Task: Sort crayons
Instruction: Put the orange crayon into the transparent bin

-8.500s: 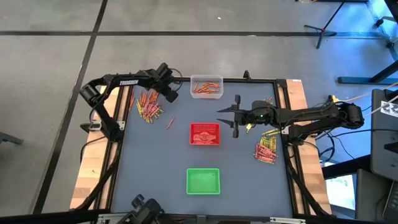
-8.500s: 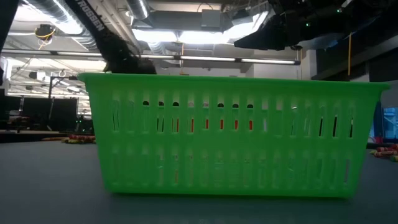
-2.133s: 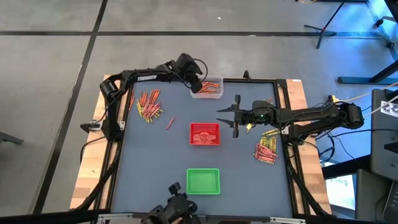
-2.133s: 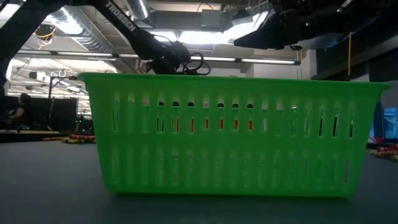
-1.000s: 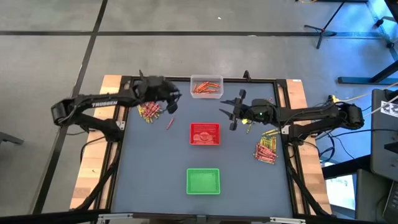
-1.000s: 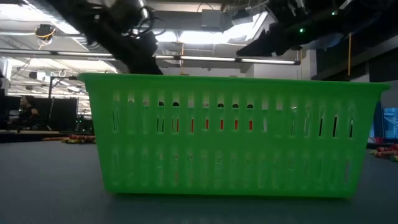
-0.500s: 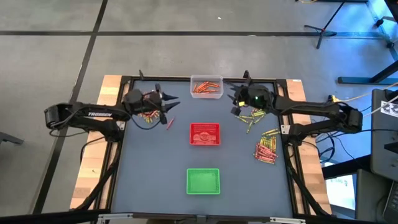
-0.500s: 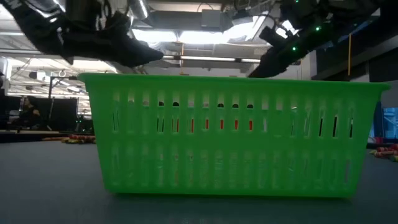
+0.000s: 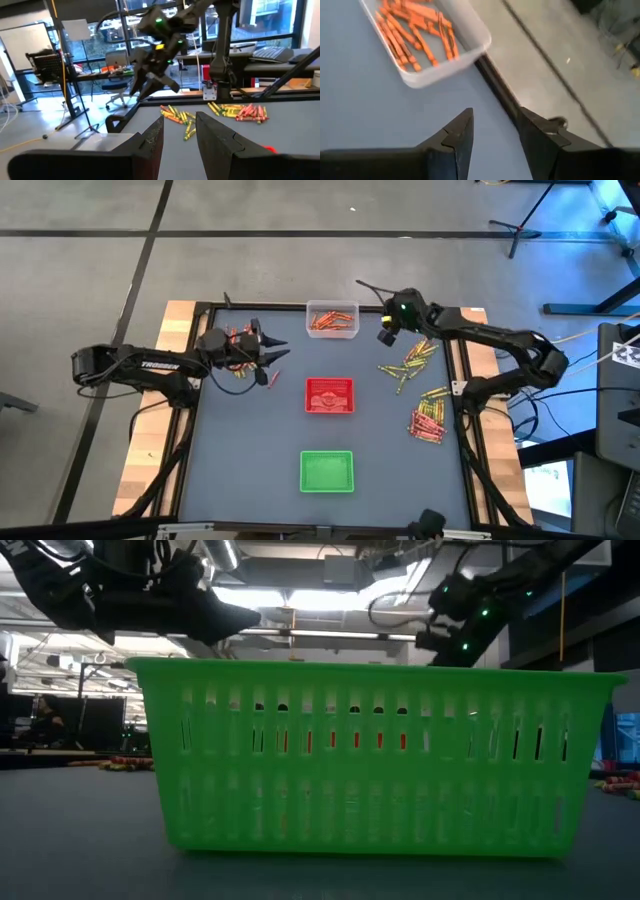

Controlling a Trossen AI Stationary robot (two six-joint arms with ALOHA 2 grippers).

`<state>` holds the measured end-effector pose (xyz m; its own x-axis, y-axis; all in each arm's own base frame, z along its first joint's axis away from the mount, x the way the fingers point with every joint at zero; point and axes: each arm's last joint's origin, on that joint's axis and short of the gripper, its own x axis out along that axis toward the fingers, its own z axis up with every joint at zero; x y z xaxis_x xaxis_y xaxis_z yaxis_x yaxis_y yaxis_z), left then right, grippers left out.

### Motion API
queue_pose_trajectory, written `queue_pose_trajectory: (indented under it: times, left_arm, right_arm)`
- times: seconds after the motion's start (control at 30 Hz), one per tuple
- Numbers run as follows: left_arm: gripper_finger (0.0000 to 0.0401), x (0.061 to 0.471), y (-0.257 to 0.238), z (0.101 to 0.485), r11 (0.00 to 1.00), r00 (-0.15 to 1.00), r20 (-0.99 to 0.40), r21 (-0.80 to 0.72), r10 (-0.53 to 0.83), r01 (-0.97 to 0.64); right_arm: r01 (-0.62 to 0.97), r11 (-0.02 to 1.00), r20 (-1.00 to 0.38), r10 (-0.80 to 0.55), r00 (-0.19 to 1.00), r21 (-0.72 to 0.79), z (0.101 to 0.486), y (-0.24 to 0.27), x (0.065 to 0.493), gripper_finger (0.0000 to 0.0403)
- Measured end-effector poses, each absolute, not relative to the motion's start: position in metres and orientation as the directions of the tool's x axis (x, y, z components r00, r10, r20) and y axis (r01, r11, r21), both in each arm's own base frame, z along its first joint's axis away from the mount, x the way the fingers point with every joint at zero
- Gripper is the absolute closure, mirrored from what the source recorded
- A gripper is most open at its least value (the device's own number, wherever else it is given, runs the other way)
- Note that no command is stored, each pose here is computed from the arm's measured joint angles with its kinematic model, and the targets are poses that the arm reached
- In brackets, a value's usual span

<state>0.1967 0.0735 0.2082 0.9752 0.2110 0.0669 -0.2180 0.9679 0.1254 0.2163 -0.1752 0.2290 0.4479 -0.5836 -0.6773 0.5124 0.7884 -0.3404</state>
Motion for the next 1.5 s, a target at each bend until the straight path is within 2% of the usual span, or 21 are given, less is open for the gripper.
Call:
queue_pose_trajectory:
  times: [0.47,0.87,1.17,1.3,1.5]
  left_arm:
    - [0.0303,0.198,0.071,0.206,0.972,0.978,0.048,0.117,0.201,-0.205]
    - [0.0303,0.198,0.072,0.206,0.967,0.975,0.046,0.121,0.219,-0.223]
    - [0.0303,0.198,0.073,0.203,0.964,0.971,0.021,0.117,0.236,-0.237]
    - [0.0303,0.198,0.073,0.203,0.965,0.971,0.021,0.116,0.236,-0.237]
    - [0.0303,0.198,0.073,0.204,0.964,0.971,0.023,0.116,0.236,-0.237]
  right_arm:
    - [0.381,0.88,-0.853,-0.413,0.319,-0.283,0.214,-0.207,0.243,0.0252]
    - [0.334,0.913,-0.929,-0.312,0.199,-0.235,0.194,-0.214,0.248,0.0252]
    - [0.301,0.951,-0.995,-0.055,-0.079,-0.077,0.186,-0.187,0.218,0.0252]
    - [0.268,0.959,-0.984,-0.045,-0.17,-0.09,0.17,-0.18,0.207,0.0252]
    - [0.164,0.975,-0.978,-0.124,-0.166,-0.151,0.151,-0.175,0.205,0.0252]
